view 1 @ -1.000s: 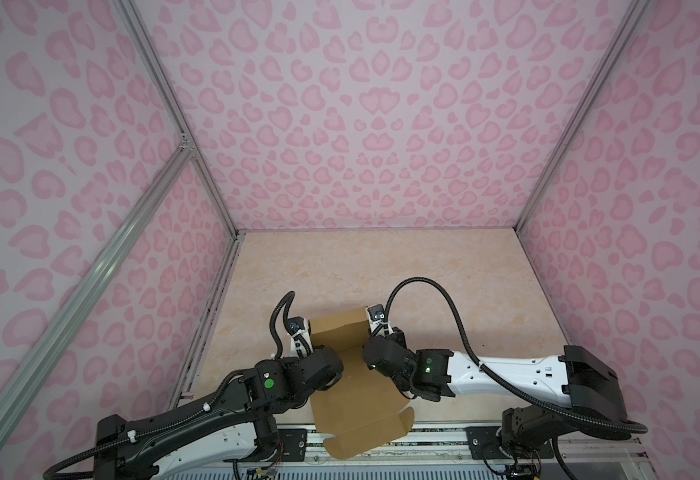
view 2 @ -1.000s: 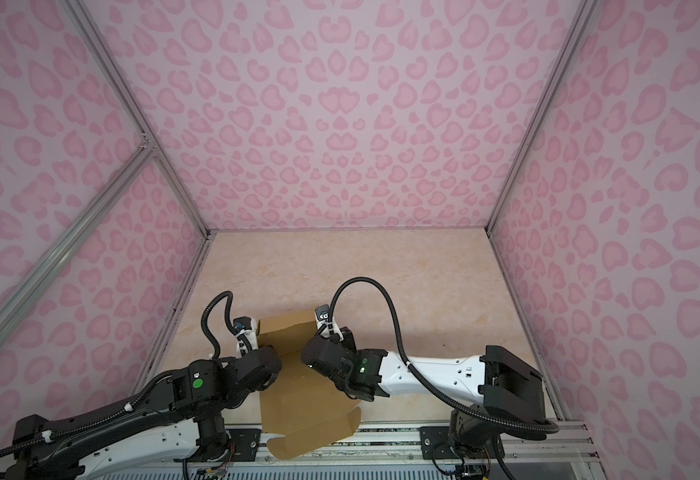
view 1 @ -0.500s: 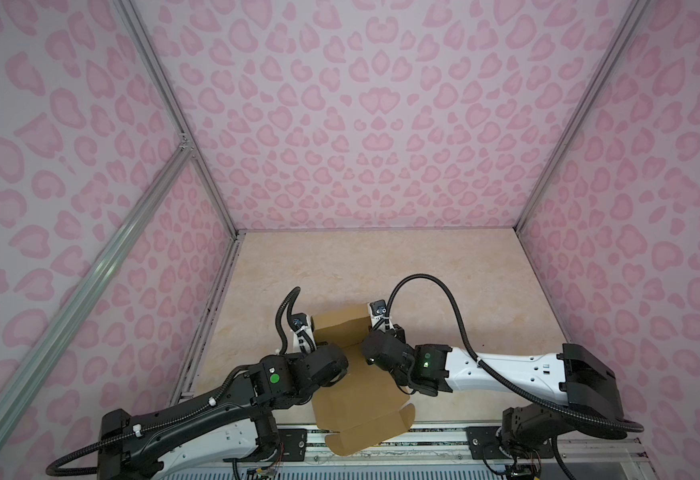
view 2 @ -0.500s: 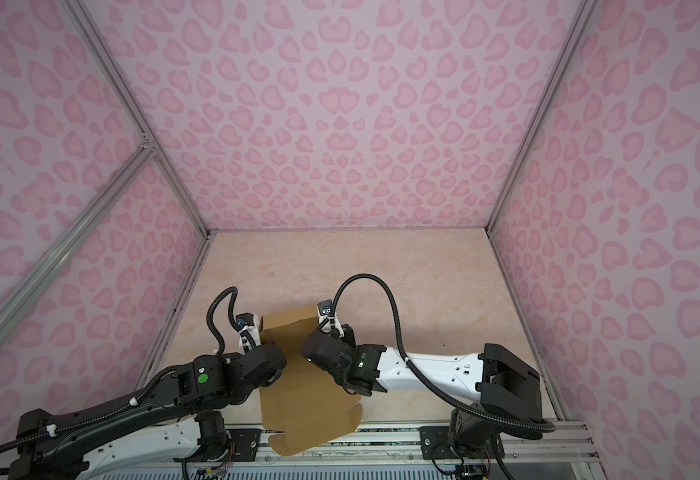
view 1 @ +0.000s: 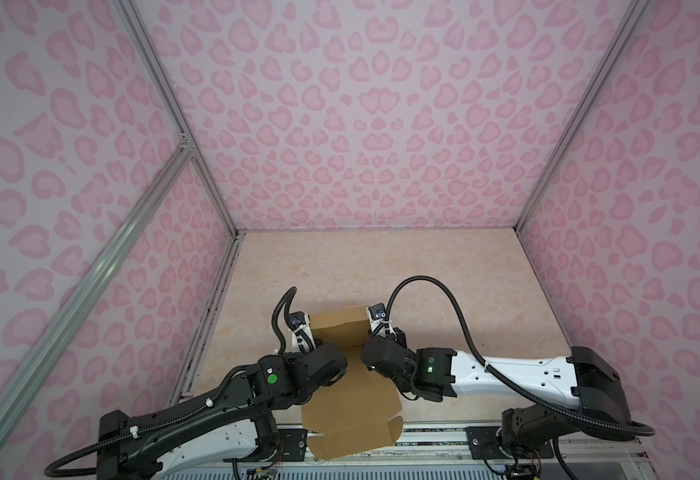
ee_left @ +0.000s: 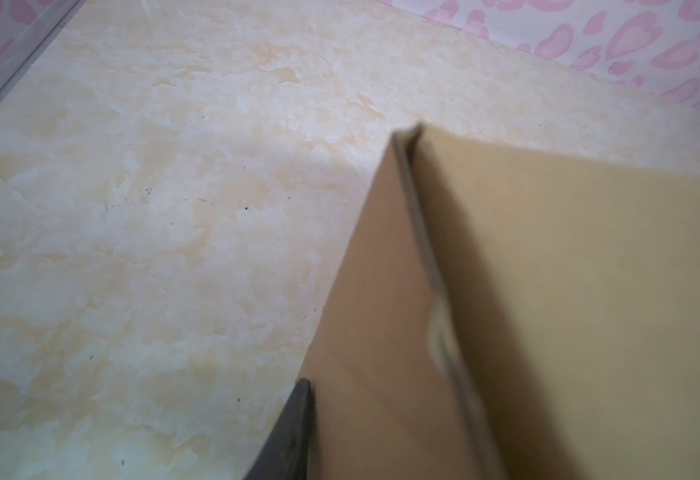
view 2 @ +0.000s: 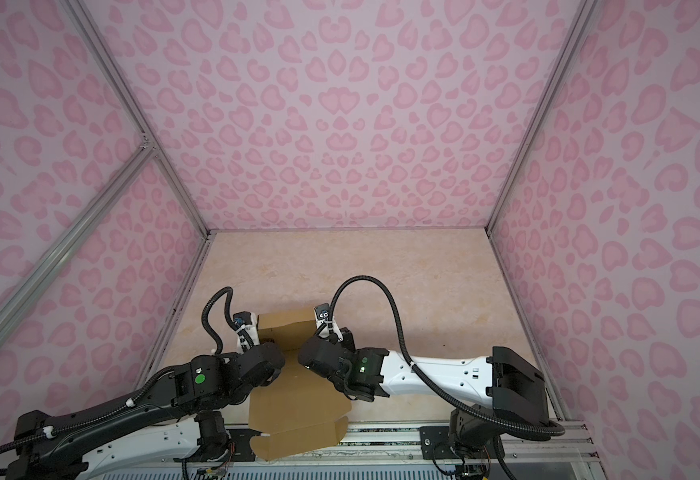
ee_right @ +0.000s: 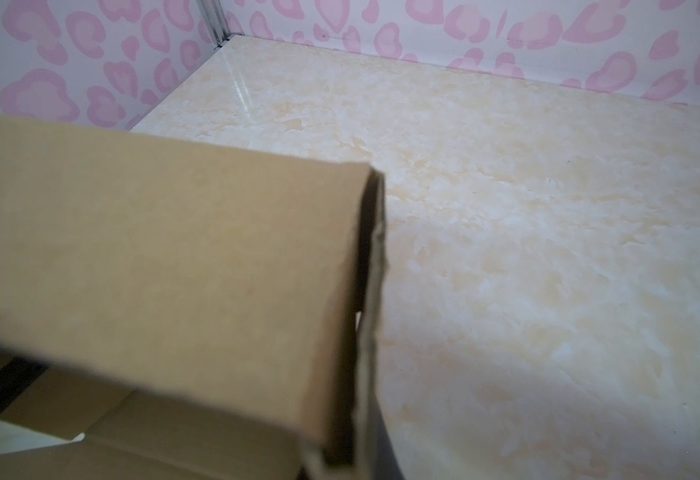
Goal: Fold the paper box
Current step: 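Hold the gripped corner with the right gripper while the left holds its wall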
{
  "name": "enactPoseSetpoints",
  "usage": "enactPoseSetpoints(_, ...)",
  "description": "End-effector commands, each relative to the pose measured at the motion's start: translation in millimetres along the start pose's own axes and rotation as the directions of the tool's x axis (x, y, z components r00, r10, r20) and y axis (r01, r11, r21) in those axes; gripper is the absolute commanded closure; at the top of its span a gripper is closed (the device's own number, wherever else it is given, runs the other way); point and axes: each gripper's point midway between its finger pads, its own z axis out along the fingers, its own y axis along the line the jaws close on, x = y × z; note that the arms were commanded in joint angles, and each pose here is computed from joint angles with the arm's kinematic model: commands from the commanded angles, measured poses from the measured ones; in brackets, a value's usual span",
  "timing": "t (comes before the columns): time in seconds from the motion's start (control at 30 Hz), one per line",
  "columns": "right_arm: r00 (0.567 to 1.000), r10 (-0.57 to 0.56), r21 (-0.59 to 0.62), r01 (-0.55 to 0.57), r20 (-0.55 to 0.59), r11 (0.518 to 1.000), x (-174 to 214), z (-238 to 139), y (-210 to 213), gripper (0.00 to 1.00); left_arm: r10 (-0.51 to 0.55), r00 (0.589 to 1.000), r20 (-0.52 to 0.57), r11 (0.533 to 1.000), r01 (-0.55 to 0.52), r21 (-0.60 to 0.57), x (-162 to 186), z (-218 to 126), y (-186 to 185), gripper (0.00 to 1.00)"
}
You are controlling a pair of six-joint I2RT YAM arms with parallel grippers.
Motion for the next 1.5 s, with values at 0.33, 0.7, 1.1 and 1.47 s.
enactPoseSetpoints(0.33,0.999,0.023,0.014,-0.022,-0.040,1.000,3,1,-12,1.00,-0.021,1.000,0.012,0.998,0.020,0.053,-13,-10,-12,0.58)
enactPoseSetpoints(0.7,0.998,0.059,-0.003,-0.059,-0.029,0.998,-6,-4,-17,1.00,-0.009,0.999,-0.032,1.000,0.010,0.020,12,-3,16,0.56)
enactPoseSetpoints(1.1,0.998,0.067,-0.054,-0.068,-0.022,0.996,-13,-13,-6,1.00,0.021,0.999,-0.048,0.998,-0.019,0.052,23,-1,23,0.75)
enactPoseSetpoints(1.47,0.999,0.037,-0.097,-0.039,-0.016,0.995,-14,-23,20,1.00,0.021,1.000,-0.016,1.000,-0.021,-0.005,17,-1,34,0.96)
